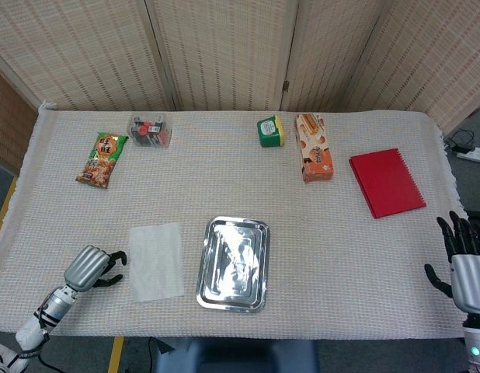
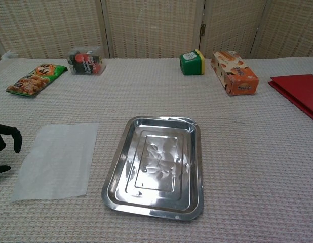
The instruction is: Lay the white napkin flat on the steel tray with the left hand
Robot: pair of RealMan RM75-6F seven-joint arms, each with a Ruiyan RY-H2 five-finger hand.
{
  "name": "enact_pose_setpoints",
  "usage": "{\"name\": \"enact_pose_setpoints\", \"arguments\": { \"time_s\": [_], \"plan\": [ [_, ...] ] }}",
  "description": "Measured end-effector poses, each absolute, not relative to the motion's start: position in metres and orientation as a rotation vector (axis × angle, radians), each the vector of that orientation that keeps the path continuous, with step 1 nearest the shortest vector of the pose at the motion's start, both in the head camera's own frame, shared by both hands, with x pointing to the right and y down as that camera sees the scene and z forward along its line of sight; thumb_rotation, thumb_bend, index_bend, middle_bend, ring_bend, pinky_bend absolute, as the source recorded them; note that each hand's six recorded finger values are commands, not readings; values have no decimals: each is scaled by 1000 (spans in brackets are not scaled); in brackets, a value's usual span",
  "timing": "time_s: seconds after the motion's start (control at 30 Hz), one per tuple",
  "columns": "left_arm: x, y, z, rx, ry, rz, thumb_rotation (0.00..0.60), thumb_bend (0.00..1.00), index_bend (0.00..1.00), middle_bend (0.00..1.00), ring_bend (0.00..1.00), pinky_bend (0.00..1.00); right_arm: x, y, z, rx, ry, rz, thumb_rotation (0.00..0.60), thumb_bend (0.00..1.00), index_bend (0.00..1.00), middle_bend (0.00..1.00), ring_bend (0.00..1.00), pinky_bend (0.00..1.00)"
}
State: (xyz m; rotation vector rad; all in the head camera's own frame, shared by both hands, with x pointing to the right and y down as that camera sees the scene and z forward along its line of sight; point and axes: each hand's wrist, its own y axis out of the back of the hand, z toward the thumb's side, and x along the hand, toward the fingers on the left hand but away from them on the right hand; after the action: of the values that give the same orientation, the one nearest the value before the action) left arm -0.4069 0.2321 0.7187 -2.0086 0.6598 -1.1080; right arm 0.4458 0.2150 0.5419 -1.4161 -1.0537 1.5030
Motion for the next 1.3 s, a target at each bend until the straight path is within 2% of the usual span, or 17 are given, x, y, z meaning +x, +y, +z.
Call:
{"name": "enact_pose_setpoints", "arguments": {
  "time_s": [0.37, 0.8, 0.9, 1.07, 1.13, 1.3],
  "plan": [
    [-400, 229, 732, -2049, 675, -1106, 600, 286, 484, 1000, 1000, 1000, 449, 215, 549, -1413, -1041, 1533, 600, 341, 0, 0, 0, 0],
    [-358, 229, 736, -2127, 782, -970, 600, 287, 471, 1000, 1000, 1000, 449, 214, 550, -1403, -1047, 1537, 600, 341, 0, 0, 0, 0],
    [-351, 230, 739, -2140, 780, -962, 600, 287, 485, 1000, 1000, 1000, 450, 214, 547, -1401, -1053, 1533, 600, 340, 0, 0, 0, 0],
    [-348, 229, 741, -2148, 785, -958, 600, 292, 562, 1000, 1000, 1000, 451, 214, 547, -1401, -1053, 1534, 600, 342, 0, 0, 0, 0],
    [-347, 229, 741, -2150, 793, -950, 600, 330, 591, 1000, 1000, 1000, 451, 214, 548, -1404, -1051, 1537, 600, 341, 0, 0, 0, 0],
    [-346, 228, 739, -2153, 810, -940, 600, 505, 624, 1000, 1000, 1000, 451, 215, 548, -1406, -1047, 1537, 600, 341, 0, 0, 0, 0]
  ]
}}
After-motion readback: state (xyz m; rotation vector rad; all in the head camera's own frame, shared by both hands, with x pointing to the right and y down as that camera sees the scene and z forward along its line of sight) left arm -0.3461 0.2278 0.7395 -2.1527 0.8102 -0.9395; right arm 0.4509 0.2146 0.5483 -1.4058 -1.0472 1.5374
